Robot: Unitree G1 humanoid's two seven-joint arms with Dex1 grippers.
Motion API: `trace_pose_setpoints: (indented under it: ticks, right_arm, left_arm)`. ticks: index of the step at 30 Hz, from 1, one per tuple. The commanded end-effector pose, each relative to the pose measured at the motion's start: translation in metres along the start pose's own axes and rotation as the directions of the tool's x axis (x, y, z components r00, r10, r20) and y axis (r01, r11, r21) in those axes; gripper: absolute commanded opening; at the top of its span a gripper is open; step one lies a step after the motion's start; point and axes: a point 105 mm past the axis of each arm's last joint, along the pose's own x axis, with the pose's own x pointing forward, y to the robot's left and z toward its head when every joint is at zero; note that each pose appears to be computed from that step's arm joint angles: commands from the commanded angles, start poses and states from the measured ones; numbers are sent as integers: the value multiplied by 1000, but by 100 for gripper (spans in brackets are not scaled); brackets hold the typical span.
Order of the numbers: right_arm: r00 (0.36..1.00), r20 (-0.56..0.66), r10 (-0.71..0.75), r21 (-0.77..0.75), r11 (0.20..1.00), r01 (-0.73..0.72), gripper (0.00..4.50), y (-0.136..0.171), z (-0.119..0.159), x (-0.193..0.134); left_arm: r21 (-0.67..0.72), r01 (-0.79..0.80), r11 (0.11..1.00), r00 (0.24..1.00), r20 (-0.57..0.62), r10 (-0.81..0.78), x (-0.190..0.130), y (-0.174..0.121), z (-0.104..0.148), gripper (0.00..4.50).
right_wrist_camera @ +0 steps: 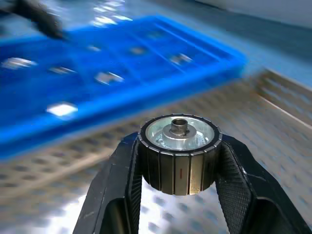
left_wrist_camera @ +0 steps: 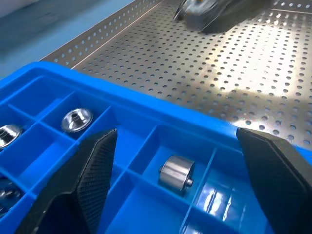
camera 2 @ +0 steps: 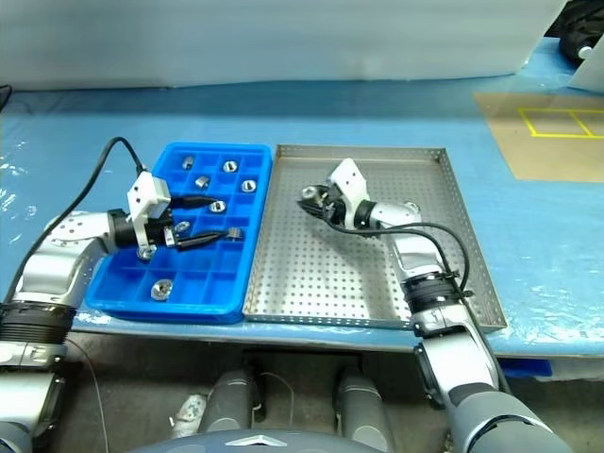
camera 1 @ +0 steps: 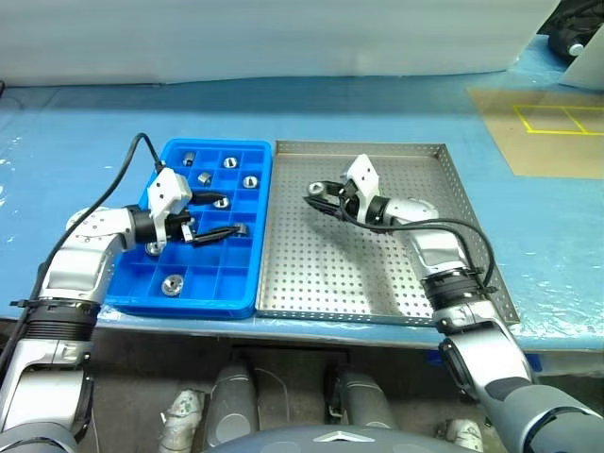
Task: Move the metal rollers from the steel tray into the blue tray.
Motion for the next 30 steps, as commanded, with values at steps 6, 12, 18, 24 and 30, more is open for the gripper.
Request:
trace_pose_setpoints:
  ticks: [6,12,18,24,30]
  right_arm:
    - [914,12,406,16,913,-407,169,71,30,19]
    - [829,-4,560,60,827,-558,169,93,23,38]
    - [762,-32,646,108,761,-640,169,108,7,46]
    - [740,-64,669,117,742,-661,169,113,-6,56]
    - [785,-85,614,81,790,-608,288,107,-18,68]
  left_arm:
    - [0,11,1000,1000,7,-11,-21,-20,7,415]
    - [-29,26,999,997,-73,-28,-51,-47,2,415]
    - [-93,53,994,993,-98,-62,-66,-84,2,415]
    - [-118,11,993,993,-113,-24,-74,-92,0,415]
    - [-125,3,992,995,-98,-15,-66,-93,-2,415]
